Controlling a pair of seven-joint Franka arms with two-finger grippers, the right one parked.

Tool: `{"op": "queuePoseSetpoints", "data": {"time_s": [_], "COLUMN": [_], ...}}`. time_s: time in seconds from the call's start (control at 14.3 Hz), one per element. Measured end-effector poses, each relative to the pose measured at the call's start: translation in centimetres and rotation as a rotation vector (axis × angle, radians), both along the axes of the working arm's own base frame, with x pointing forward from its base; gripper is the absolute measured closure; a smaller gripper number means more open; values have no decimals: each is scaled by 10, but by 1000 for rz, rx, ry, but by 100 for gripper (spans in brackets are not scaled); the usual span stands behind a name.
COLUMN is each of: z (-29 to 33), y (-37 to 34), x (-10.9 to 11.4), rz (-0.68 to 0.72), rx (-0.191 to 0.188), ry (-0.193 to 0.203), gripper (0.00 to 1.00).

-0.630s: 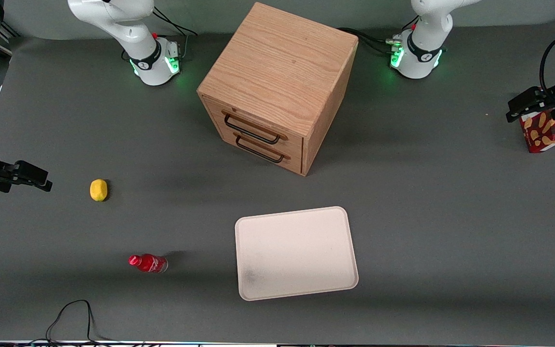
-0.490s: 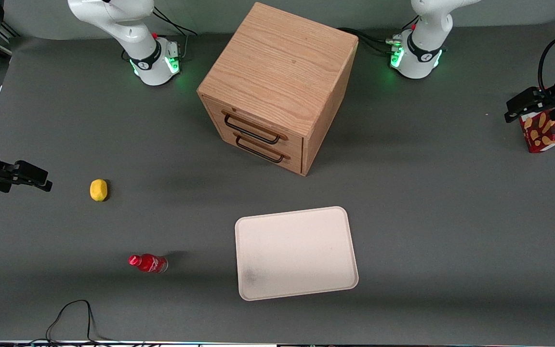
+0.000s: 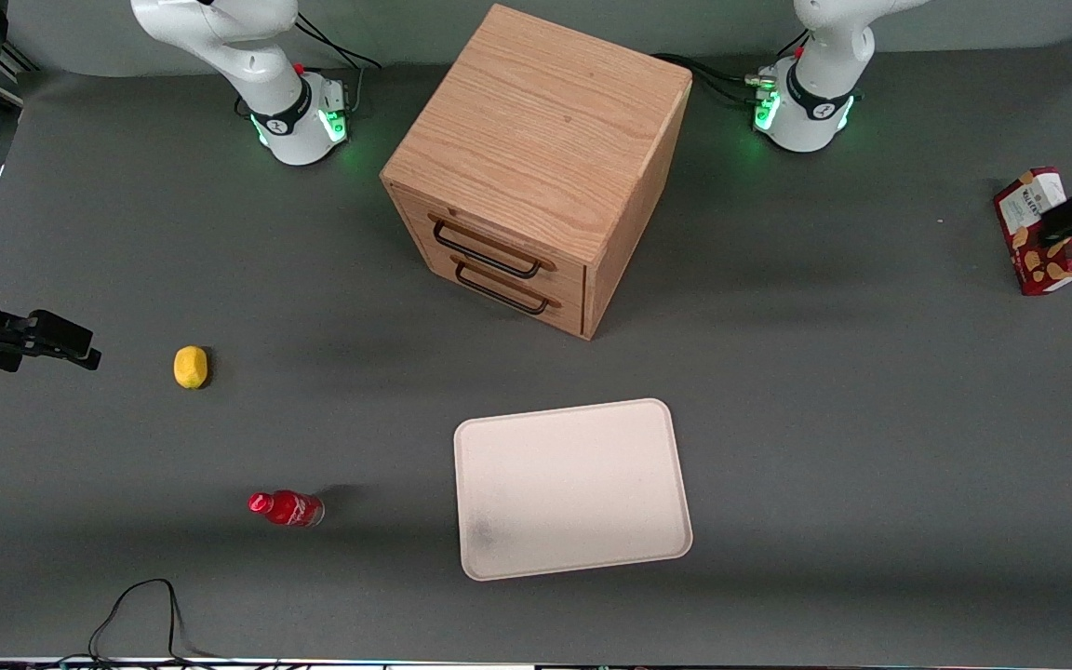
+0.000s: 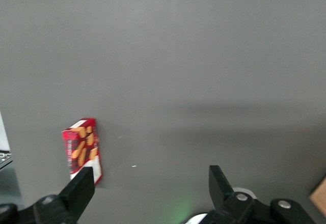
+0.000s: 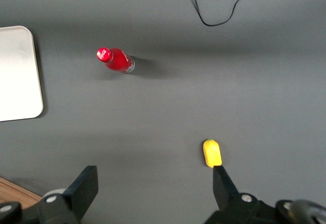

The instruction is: Place red cookie box on tray

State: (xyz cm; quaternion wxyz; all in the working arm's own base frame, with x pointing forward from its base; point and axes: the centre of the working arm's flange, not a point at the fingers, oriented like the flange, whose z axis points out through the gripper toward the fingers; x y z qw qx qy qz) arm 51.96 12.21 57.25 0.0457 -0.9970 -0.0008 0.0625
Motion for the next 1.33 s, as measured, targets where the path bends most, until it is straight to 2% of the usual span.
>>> {"op": "queuePoseSetpoints", "data": {"time_s": [0.21,0.35,0.42,0.63,0.77,0.91,1.12,1.19,1.26,1.33], "z": [-49,-93,-118,-188,-228,-264,-299,-313,-319,-325], "y": [105,168,189,211,216,230,252,257,259,260], "x": [-19,-46,-62,-93,-106,-129,-160,-170,-174,-176], "rz": [-42,-27,-11,31,14,-14,-11,6,12,16], "rx": [-26,-29,-37,-67,-65,-62,-79,-92,-97,-102], "ry": [10,-5,5,56,54,51,94,121,133,144], "gripper": [0,0,0,0,0,0,0,2,2,11]}}
